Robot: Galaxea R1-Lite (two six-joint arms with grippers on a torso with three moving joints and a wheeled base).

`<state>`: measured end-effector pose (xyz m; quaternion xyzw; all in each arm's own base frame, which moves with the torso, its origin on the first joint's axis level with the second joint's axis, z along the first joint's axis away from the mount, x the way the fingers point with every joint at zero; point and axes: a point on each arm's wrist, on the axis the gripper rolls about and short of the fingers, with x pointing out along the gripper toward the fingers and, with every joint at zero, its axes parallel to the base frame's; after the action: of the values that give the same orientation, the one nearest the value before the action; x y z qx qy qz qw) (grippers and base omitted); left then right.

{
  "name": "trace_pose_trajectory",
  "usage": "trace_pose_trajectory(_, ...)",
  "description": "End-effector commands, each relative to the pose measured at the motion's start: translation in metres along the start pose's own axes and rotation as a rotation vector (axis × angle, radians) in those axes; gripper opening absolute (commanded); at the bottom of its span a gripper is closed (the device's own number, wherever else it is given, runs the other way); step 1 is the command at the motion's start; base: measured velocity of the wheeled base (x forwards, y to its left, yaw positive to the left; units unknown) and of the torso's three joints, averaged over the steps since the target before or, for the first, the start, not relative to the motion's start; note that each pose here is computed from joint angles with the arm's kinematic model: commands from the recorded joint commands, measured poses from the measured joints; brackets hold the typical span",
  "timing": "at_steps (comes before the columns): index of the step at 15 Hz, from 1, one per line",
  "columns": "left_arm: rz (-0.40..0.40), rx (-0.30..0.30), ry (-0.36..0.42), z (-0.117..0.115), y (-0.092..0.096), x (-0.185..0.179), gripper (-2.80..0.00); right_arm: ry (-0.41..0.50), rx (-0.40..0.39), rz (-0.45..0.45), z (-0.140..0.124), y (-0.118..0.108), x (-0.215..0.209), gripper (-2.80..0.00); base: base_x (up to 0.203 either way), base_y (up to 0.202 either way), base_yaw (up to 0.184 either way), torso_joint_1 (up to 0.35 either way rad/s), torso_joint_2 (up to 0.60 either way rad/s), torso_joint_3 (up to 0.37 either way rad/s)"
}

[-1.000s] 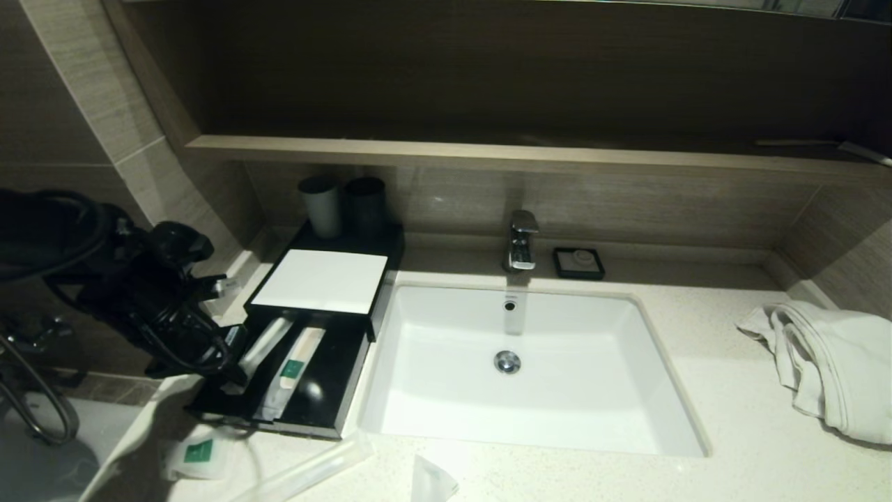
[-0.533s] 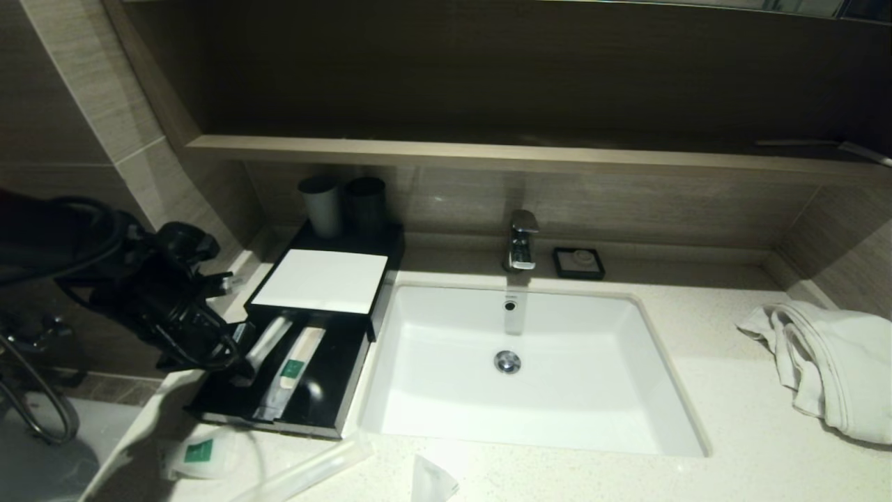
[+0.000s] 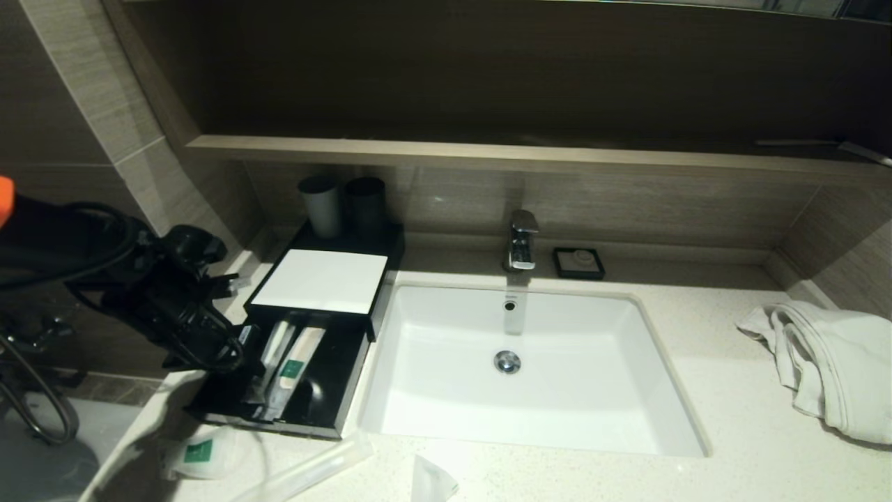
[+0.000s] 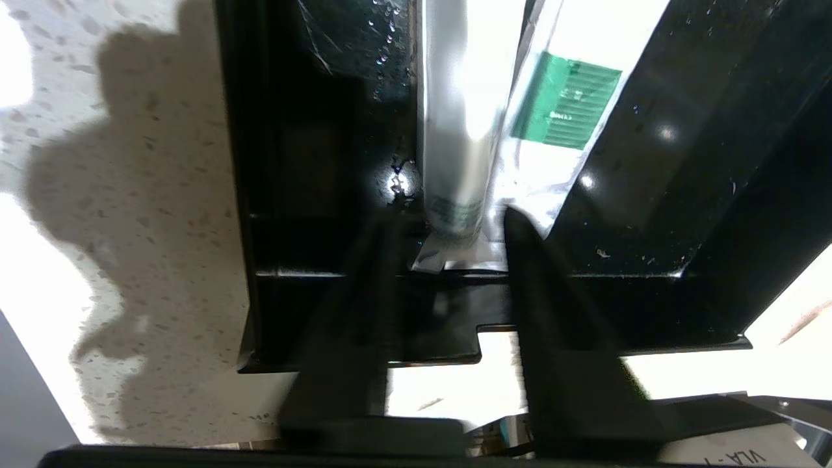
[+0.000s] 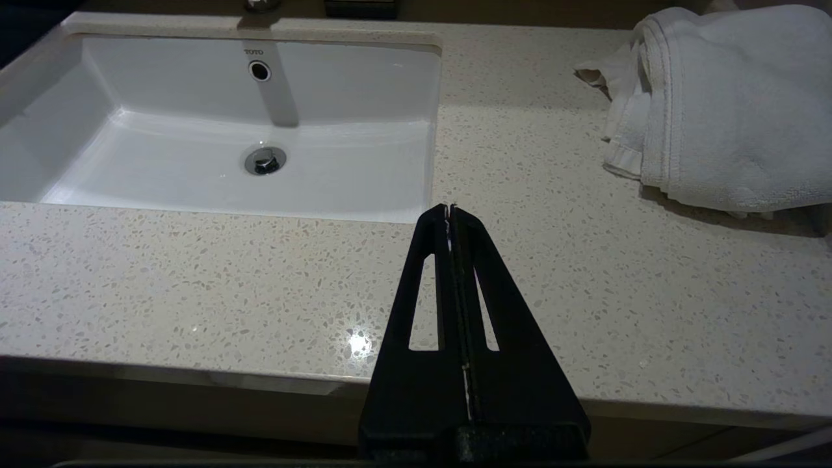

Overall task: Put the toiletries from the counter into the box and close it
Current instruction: Place the bathroom toiletry into the drawer, then pick up the bathroom toiletry

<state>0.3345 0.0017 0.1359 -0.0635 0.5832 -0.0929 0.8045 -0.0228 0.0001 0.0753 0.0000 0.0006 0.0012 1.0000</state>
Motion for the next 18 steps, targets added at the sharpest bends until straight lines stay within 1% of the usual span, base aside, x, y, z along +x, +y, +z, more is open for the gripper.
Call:
trace_pose_trajectory(1, -0.004, 0.005, 0.002, -0.002, -0.003, -0.003, 0.00, 0.000, 0.000, 0.001, 0.000, 0.000, 0.000, -2.80, 0.000, 0.000, 0.000, 0.000, 0.00, 0.000)
trace_pose_trajectory(3, -0.008, 0.017, -0.011, -0.004, -0.010, -0.010, 0.00, 0.000, 0.000, 0.001, 0.000, 0.000, 0.000, -2.80, 0.000, 0.000, 0.000, 0.000, 0.00, 0.000)
trace_pose_trajectory(6, -0.012, 0.039, -0.061, -0.008, -0.019, -0.031, 0.00, 0.000, 0.000, 0.001, 0.000, 0.000, 0.000, -2.80, 0.000, 0.000, 0.000, 0.000, 0.00, 0.000)
trace_pose_trajectory(9, -0.018, 0.076, -0.144, -0.024, -0.032, -0.069, 0.00, 0.000, 0.000, 0.001, 0.000, 0.000, 0.000, -2.80, 0.000, 0.000, 0.000, 0.000, 0.00, 0.000)
trace_pose_trajectory(11, -0.018, 0.099, -0.185, -0.041, -0.038, -0.090, 0.00, 0.000, 0.000, 0.001, 0.000, 0.000, 0.000, -2.80, 0.000, 0.000, 0.000, 0.000, 0.00, 0.000)
trace_pose_trajectory(12, -0.018, 0.109, -0.194, -0.051, -0.040, -0.098, -1.47, 0.000, 0.000, 0.001, 0.000, 0.000, 0.000, -2.80, 0.000, 0.000, 0.000, 0.000, 0.00, 0.000)
trace_pose_trajectory(13, -0.016, 0.130, -0.190, -0.064, -0.041, -0.103, -2.80, 0.000, 0.000, 0.001, 0.000, 0.000, 0.000, -2.80, 0.000, 0.000, 0.000, 0.000, 0.00, 0.000)
trace_pose_trajectory(16, -0.007, 0.223, -0.152, -0.103, -0.041, -0.108, -2.80, 0.000, 0.000, 0.001, 0.000, 0.000, 0.000, -2.80, 0.000, 0.000, 0.000, 0.000, 0.00, 0.000)
trace_pose_trajectory(18, -0.002, 0.300, -0.110, -0.124, -0.039, -0.105, -2.80, 0.000, 0.000, 0.001, 0.000, 0.000, 0.000, -2.80, 0.000, 0.000, 0.000, 0.000, 0.00, 0.000)
